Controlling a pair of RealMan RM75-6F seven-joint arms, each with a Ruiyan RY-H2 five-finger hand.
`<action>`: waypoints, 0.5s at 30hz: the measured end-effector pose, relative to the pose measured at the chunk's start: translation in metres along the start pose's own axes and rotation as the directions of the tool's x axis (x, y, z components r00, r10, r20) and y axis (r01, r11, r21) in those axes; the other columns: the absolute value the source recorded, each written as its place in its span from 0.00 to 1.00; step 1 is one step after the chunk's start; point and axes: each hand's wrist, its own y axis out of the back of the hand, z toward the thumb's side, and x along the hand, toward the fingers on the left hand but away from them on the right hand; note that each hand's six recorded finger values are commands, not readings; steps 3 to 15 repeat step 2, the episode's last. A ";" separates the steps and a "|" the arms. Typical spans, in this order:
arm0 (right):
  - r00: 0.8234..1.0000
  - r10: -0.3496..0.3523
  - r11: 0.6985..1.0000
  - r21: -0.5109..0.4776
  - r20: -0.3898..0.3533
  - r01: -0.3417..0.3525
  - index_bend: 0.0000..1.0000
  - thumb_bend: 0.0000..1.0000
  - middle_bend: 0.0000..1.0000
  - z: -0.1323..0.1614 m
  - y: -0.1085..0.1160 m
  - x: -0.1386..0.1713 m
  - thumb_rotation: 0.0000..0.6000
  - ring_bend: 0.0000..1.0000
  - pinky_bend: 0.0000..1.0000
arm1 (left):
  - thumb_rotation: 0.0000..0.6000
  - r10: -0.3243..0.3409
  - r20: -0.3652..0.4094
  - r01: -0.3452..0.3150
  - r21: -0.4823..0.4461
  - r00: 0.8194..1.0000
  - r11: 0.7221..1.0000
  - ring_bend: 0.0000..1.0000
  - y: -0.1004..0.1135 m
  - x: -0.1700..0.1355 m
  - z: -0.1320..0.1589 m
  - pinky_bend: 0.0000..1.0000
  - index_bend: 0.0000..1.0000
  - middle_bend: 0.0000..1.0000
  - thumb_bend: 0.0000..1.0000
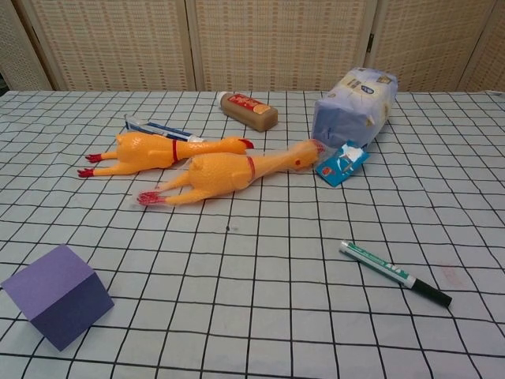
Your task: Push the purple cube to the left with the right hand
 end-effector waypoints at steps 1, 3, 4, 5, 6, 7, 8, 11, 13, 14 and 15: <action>1.000 0.003 1.000 -0.011 0.008 -0.003 0.00 0.19 0.00 -0.005 0.001 0.001 1.00 0.00 0.00 | 1.00 0.001 -0.005 -0.001 0.010 1.000 1.000 0.00 -0.001 0.000 0.001 0.11 0.00 0.00 0.44; 1.000 0.006 1.000 -0.023 0.019 -0.006 0.00 0.19 0.00 -0.012 0.003 0.001 1.00 0.00 0.00 | 1.00 0.000 -0.008 0.000 0.019 1.000 1.000 0.00 -0.002 0.001 0.001 0.11 0.00 0.00 0.44; 1.000 0.006 1.000 -0.023 0.019 -0.006 0.00 0.19 0.00 -0.012 0.003 0.001 1.00 0.00 0.00 | 1.00 0.000 -0.008 0.000 0.019 1.000 1.000 0.00 -0.002 0.001 0.001 0.11 0.00 0.00 0.44; 1.000 0.006 1.000 -0.023 0.019 -0.006 0.00 0.19 0.00 -0.012 0.003 0.001 1.00 0.00 0.00 | 1.00 0.000 -0.008 0.000 0.019 1.000 1.000 0.00 -0.002 0.001 0.001 0.11 0.00 0.00 0.44; 1.000 0.006 1.000 -0.023 0.019 -0.006 0.00 0.19 0.00 -0.012 0.003 0.001 1.00 0.00 0.00 | 1.00 0.000 -0.008 0.000 0.019 1.000 1.000 0.00 -0.002 0.001 0.001 0.11 0.00 0.00 0.44; 1.000 0.006 1.000 -0.023 0.019 -0.006 0.00 0.19 0.00 -0.012 0.003 0.001 1.00 0.00 0.00 | 1.00 0.000 -0.008 0.000 0.019 1.000 1.000 0.00 -0.002 0.001 0.001 0.11 0.00 0.00 0.44; 1.000 0.006 1.000 -0.023 0.019 -0.006 0.00 0.19 0.00 -0.012 0.003 0.001 1.00 0.00 0.00 | 1.00 0.000 -0.008 0.000 0.019 1.000 1.000 0.00 -0.002 0.001 0.001 0.11 0.00 0.00 0.44; 1.000 0.006 1.000 -0.023 0.019 -0.006 0.00 0.19 0.00 -0.012 0.003 0.001 1.00 0.00 0.00 | 1.00 0.000 -0.008 0.000 0.019 1.000 1.000 0.00 -0.002 0.001 0.001 0.11 0.00 0.00 0.44; 1.000 0.006 1.000 -0.023 0.019 -0.006 0.00 0.19 0.00 -0.012 0.003 0.001 1.00 0.00 0.00 | 1.00 0.000 -0.008 0.000 0.019 1.000 1.000 0.00 -0.002 0.001 0.001 0.11 0.00 0.00 0.44; 1.000 0.006 1.000 -0.023 0.019 -0.006 0.00 0.19 0.00 -0.012 0.003 0.001 1.00 0.00 0.00 | 1.00 0.000 -0.008 0.000 0.019 1.000 1.000 0.00 -0.002 0.001 0.001 0.11 0.00 0.00 0.44; 1.000 0.006 1.000 -0.023 0.019 -0.006 0.00 0.19 0.00 -0.012 0.003 0.001 1.00 0.00 0.00 | 1.00 0.000 -0.008 0.000 0.019 1.000 1.000 0.00 -0.002 0.001 0.001 0.11 0.00 0.00 0.44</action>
